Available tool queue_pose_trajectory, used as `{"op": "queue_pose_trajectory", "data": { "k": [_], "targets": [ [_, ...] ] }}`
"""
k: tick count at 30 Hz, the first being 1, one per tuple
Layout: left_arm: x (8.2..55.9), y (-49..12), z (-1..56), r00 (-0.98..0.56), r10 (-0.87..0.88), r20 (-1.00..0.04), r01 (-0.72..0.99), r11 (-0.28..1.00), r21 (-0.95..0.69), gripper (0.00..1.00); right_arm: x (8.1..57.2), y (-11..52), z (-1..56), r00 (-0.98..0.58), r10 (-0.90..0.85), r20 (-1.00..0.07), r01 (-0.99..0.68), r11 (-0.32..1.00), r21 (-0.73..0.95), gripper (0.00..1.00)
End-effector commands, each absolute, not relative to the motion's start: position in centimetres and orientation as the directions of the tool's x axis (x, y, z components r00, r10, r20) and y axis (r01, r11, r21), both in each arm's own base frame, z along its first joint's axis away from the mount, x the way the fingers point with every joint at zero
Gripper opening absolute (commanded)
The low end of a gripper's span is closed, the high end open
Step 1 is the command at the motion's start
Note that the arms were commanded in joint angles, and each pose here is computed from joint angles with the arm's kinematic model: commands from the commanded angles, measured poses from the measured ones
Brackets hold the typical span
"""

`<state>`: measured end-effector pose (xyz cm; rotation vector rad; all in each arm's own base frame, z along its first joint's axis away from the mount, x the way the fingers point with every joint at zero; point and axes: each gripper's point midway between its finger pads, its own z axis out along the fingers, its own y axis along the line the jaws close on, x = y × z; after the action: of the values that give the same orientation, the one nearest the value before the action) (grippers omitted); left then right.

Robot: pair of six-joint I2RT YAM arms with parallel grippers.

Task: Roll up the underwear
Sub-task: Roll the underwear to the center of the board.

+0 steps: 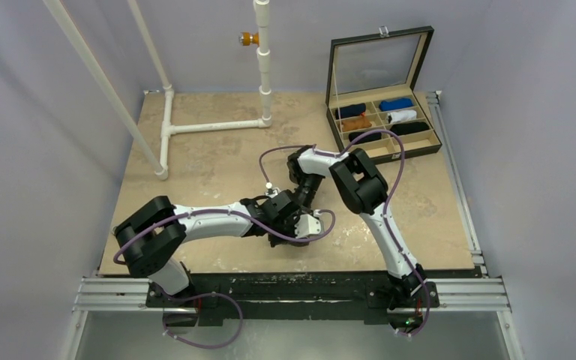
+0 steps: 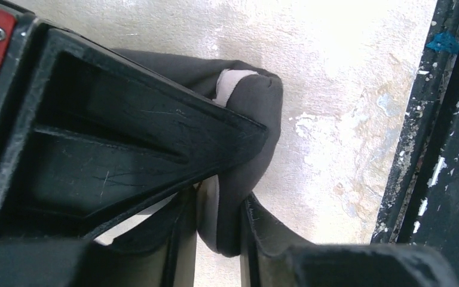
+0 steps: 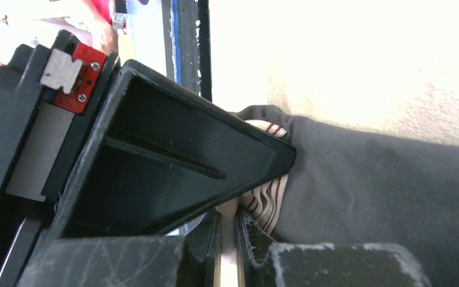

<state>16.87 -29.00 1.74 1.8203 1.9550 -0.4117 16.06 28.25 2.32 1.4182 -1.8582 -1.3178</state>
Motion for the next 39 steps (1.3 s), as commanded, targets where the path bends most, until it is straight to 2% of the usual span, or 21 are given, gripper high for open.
{"op": "queue_pose_trajectory", "data": {
  "k": [1, 2, 3, 6, 8, 12, 18, 22, 27, 31, 39],
  "targets": [
    [15.7, -31.0, 1.9, -0.029, 0.826, -0.563, 0.999, 0.045, 0.014, 0.11, 18.2, 28.4, -1.0, -0.27, -0.908, -0.32, -0.62, -0.09, 0.779, 0.07],
    [15.5, -30.8, 1.8, -0.024, 0.829, -0.559, 0.999, 0.037, 0.011, 0.03, 18.5, 28.3, -0.7, -0.278, -0.902, -0.329, -0.625, -0.091, 0.775, 0.09],
    [15.4, -30.8, 1.8, -0.022, 0.829, -0.559, 0.999, 0.032, 0.009, 0.0, 18.8, 28.2, -0.3, -0.291, -0.895, -0.338, -0.628, -0.089, 0.773, 0.12],
    [15.1, -30.7, 2.1, -0.011, 0.828, -0.561, 1.0, 0.015, 0.002, 0.0, 20.0, 27.6, 1.4, -0.333, -0.868, -0.369, -0.644, -0.076, 0.761, 0.25],
    [15.0, -30.7, 2.1, -0.005, 0.828, -0.561, 1.0, 0.004, -0.003, 0.0, 20.4, 27.3, 2.6, -0.346, -0.851, -0.394, -0.66, -0.077, 0.747, 0.39],
    [14.9, -30.8, 1.8, 0.003, 0.826, -0.563, 1.0, -0.007, -0.005, 0.0, 20.7, 26.5, 5.0, -0.363, -0.822, -0.439, -0.69, -0.079, 0.72, 0.48],
    [14.8, -30.8, 1.4, 0.002, 0.825, -0.565, 1.0, -0.012, -0.013, 0.0, 21.4, 24.7, 7.4, -0.401, -0.779, -0.482, -0.723, -0.054, 0.689, 0.51],
    [15.2, -30.8, 1.8, -0.048, 0.815, -0.578, 0.998, 0.012, -0.065, 0.0, 22.3, 22.7, 8.6, -0.435, -0.743, -0.509, -0.754, -0.009, 0.657, 0.49],
    [16.9, -30.6, 2.7, -0.195, 0.787, -0.585, 0.974, 0.083, -0.213, 0.0, 24.2, 20.1, 9.6, -0.479, -0.685, -0.549, -0.809, 0.1, 0.58, 0.47],
    [17.5, -30.7, 2.4, -0.262, 0.794, -0.548, 0.947, 0.102, -0.305, 0.0, 25.3, 18.7, 10.7, -0.509, -0.633, -0.583, -0.834, 0.197, 0.515, 0.47],
    [19.0, -30.8, 3.0, -0.447, 0.771, -0.453, 0.81, 0.134, -0.572, 0.0, 27.9, 16.8, 13.3, -0.456, -0.543, -0.705, -0.88, 0.397, 0.263, 0.47]
  ]
}}
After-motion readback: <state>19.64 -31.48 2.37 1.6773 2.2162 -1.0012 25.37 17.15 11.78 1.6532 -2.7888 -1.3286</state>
